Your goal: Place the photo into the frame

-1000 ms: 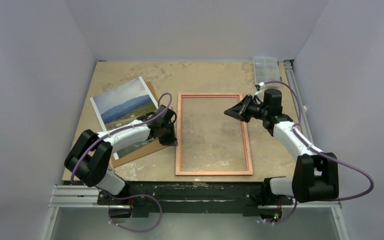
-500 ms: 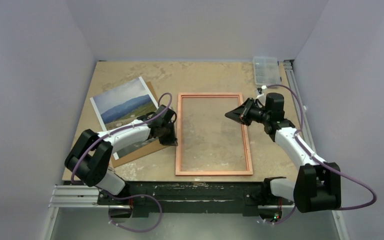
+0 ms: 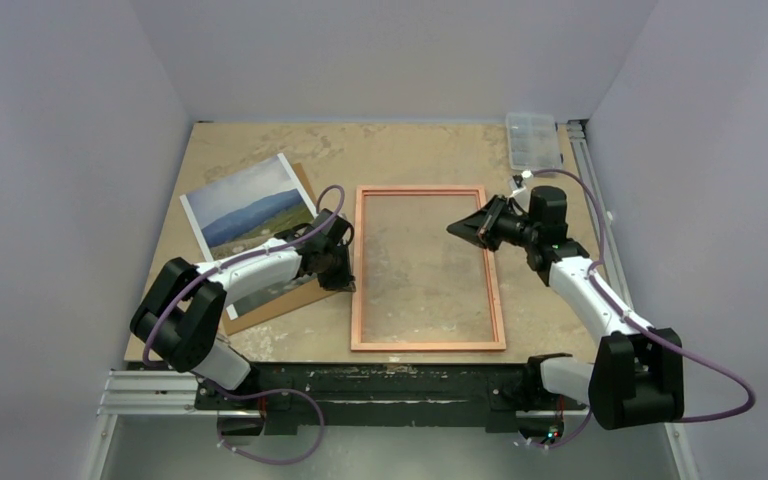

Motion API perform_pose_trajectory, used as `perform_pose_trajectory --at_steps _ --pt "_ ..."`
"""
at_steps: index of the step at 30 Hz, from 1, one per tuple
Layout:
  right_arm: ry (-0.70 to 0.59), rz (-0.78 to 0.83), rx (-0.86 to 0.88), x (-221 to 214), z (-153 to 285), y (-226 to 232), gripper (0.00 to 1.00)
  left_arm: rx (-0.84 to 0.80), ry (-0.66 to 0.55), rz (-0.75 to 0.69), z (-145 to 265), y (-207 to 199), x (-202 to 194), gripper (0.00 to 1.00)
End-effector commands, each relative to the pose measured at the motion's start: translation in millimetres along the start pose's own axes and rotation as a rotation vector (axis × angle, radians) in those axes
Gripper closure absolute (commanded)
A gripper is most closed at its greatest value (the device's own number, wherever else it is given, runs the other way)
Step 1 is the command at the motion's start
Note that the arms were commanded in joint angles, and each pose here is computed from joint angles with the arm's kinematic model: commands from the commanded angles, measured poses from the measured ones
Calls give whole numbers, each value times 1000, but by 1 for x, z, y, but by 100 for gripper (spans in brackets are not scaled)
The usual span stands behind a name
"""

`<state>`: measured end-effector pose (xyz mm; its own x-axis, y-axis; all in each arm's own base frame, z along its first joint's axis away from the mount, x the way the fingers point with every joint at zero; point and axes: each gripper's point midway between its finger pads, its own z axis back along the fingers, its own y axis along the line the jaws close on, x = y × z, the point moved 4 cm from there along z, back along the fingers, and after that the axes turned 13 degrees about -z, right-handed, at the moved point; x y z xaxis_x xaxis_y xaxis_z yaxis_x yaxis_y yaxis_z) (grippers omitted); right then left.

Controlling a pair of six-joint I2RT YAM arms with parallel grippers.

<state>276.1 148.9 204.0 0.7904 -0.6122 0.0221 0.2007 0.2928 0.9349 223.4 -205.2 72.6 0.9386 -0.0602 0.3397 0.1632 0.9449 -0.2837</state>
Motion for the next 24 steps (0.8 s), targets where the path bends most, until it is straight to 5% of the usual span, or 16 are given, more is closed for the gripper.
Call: perform_pose_trajectory --at_steps 1,24 --pt "30 17 44 -8 1 12 100 81 40 -2 -13 15 -11 95" --pt "30 56 86 -2 0 42 100 87 44 -1 -14 17 -11 96"
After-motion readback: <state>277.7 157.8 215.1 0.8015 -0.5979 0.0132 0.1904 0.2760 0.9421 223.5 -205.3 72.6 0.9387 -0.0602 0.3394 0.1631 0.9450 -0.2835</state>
